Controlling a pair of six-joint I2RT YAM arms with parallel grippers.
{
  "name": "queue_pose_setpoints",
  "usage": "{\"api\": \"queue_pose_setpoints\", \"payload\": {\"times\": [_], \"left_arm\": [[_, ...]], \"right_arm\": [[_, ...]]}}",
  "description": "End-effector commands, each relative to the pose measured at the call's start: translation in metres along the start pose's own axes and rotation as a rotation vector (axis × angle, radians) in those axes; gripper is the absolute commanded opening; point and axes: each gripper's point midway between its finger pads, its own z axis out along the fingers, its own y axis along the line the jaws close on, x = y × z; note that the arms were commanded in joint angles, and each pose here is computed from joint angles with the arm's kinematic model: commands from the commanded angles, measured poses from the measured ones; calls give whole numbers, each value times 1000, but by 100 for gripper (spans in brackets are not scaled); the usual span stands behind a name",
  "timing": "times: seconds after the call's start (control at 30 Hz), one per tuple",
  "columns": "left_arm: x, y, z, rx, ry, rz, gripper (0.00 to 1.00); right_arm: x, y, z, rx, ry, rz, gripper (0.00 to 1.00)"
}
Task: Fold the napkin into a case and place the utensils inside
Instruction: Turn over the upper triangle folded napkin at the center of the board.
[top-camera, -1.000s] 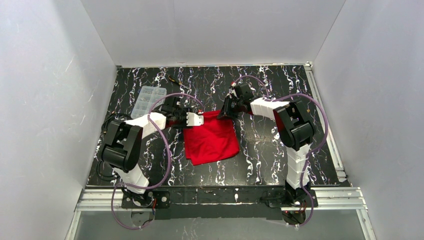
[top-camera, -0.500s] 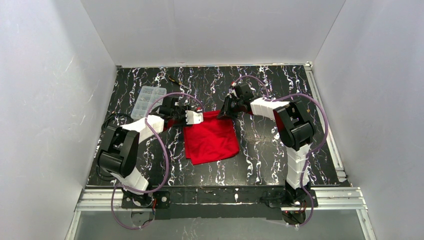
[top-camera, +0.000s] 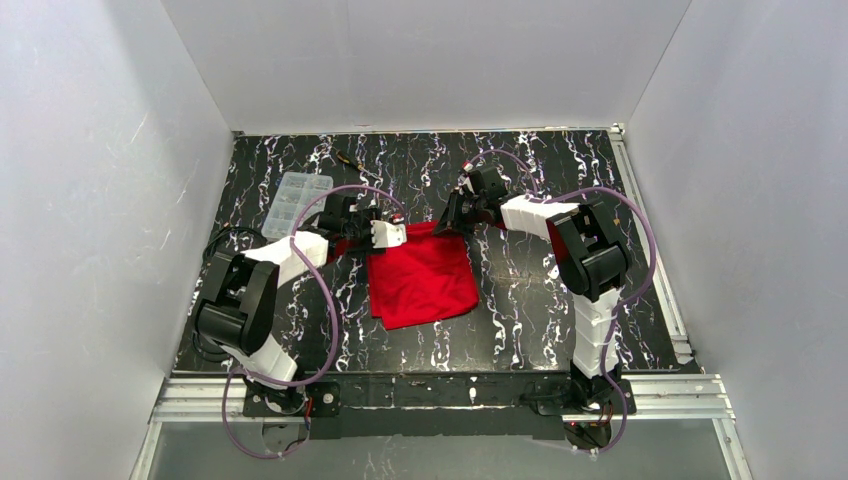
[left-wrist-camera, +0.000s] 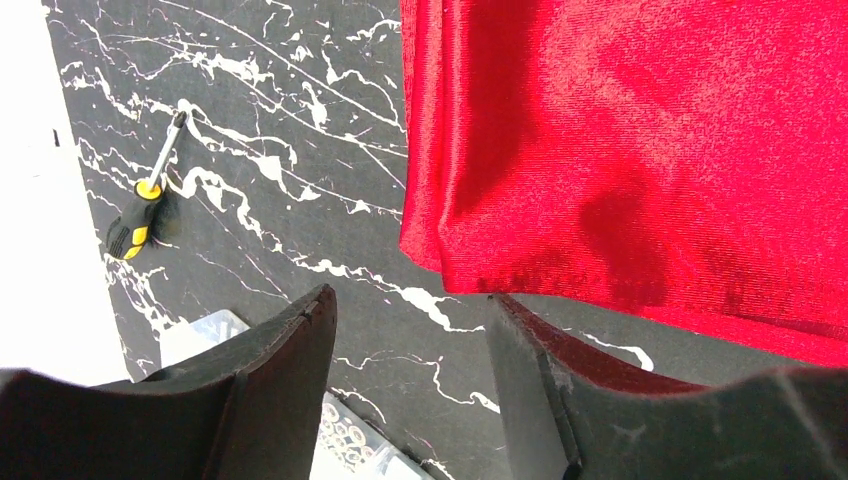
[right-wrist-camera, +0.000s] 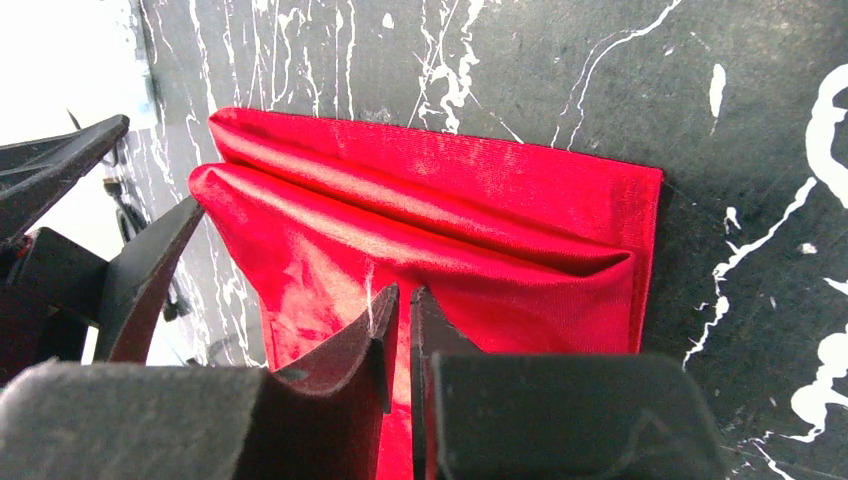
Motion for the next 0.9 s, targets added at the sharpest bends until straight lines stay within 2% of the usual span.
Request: {"api": "queue_pose_setpoints", "payload": {"times": [0.0,0.2,0.3,0.4,0.53,0.87], "left_arm": [[-15,-1,-10,-13,-58,12,55],[-18,-15,-12,22,-79,95,51],[-17,-23,-11,33,-83,158,40],[-16,-23,-10,26,-80,162,28],[-17,-14,-7,-19,-78,161,19],[-14,-2,0,-50,-52,96,16]], "right_arm": [[-16,24,-8,-68,-46,-35,17],[-14,23,-7,-71,-44,-28,16],[-14,24,-8,-73,-46,-26,15],[-14,22,-8,-70,-44,-24,15],[-13,21,-8,-69,-42,-21,14],[-20,12,-16,-54,-64,-2,14]]}}
